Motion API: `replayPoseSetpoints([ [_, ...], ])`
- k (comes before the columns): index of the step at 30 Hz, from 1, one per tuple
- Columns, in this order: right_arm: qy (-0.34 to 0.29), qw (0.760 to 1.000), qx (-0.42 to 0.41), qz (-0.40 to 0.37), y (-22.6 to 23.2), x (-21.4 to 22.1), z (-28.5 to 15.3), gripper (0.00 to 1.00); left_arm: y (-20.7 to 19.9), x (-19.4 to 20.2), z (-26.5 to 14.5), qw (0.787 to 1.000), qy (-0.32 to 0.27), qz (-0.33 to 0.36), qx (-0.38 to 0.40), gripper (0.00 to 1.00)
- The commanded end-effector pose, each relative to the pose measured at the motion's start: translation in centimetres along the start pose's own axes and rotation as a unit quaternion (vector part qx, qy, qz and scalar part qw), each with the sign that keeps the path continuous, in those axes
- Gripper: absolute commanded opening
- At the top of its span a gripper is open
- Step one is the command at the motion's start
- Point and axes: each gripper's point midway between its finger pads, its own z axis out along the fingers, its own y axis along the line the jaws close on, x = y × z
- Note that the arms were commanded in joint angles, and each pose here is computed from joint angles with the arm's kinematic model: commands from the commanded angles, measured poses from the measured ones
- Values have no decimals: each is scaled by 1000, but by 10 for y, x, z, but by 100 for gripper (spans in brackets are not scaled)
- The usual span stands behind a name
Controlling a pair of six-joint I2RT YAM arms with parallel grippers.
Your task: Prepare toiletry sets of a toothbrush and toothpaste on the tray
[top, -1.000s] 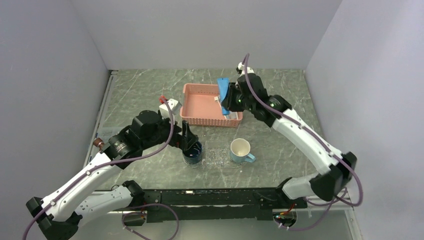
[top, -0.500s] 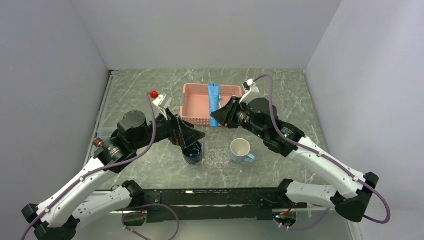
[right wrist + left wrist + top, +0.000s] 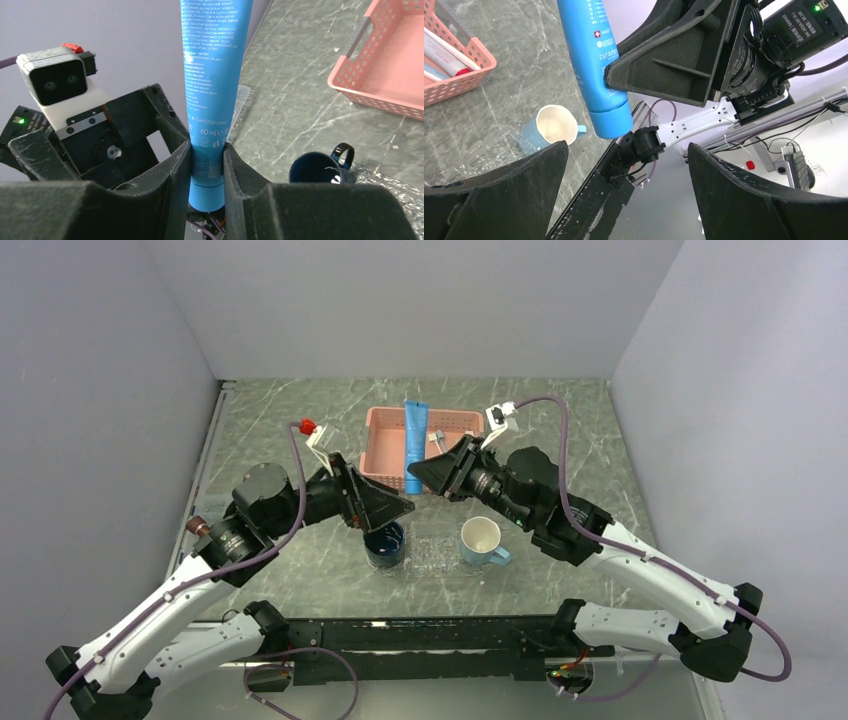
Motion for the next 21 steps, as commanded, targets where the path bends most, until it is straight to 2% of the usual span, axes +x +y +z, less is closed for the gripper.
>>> replayPoseSetpoints([
  [1,-51,997,-58,22,37,-28,-7,29,-18,-11,2,999,-13,-7,38,94],
  [16,-41,994,-94,24,59,-19,-14,29,-29,-16,5,997,-20,-24,65,74],
  [21,-38,994,-99,24,62,-16,-16,29,-33,-14,7,996,-14,-33,83,63],
])
